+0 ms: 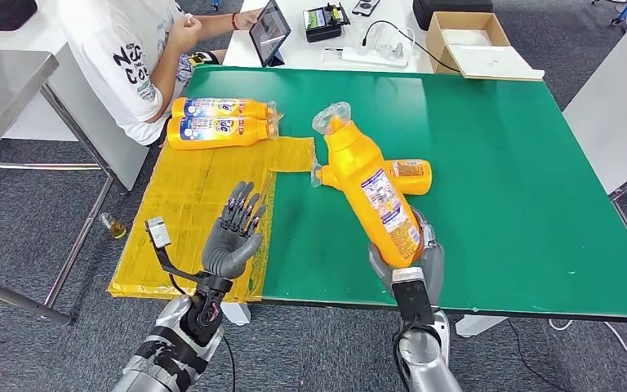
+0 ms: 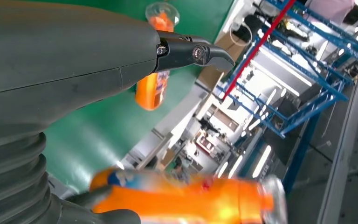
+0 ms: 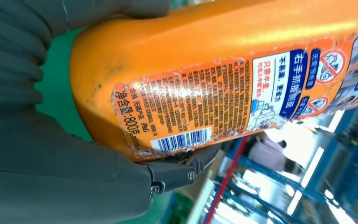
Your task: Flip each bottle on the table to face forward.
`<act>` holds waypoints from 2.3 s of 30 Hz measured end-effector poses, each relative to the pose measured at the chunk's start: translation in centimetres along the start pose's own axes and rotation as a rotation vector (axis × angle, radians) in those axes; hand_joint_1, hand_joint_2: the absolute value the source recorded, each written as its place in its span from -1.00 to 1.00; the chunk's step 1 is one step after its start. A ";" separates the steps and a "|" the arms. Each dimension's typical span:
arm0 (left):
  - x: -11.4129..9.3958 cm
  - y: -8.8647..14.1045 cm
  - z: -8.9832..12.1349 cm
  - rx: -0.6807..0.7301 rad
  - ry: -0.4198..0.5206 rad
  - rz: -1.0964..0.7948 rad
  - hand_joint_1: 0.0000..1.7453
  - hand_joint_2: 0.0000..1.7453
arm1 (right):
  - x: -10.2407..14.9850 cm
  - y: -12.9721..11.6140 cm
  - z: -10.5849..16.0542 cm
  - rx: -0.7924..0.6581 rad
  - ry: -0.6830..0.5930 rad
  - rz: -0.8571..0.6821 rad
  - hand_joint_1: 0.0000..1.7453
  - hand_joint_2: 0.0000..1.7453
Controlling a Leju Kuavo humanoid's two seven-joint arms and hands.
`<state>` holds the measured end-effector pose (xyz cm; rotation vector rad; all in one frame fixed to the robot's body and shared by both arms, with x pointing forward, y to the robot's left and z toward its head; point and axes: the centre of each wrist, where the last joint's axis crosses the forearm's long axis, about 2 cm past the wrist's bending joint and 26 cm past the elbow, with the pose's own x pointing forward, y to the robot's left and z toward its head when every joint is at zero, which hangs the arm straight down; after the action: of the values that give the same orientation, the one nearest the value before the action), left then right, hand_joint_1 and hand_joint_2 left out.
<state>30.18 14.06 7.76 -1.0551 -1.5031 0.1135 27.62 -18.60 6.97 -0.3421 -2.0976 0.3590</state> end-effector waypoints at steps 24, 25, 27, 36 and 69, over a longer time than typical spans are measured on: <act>-0.5 -0.5 -1.4 -0.096 0.092 0.006 -1.00 1.00 | 3.6 10.5 2.1 0.375 -0.028 -0.120 1.00 1.00; -0.6 -0.5 -1.4 -0.095 0.092 0.008 -1.00 1.00 | 3.6 10.6 2.0 0.380 -0.030 -0.120 1.00 1.00; -0.6 -0.5 -1.3 -0.094 0.092 0.014 -1.00 1.00 | 3.6 10.8 2.0 0.394 -0.031 -0.120 1.00 1.00; -0.7 -0.3 -0.9 -0.099 0.057 0.079 1.00 1.00 | 3.0 11.1 2.2 0.459 -0.002 -0.119 1.00 1.00; 1.1 -1.2 -2.1 0.012 -0.076 -0.244 1.00 1.00 | 3.0 10.9 2.1 0.433 0.048 -0.193 -1.00 -1.00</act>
<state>31.42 13.01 9.86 -0.8581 -1.6857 -0.0092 25.40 -7.72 4.02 0.1055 -1.9235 0.6653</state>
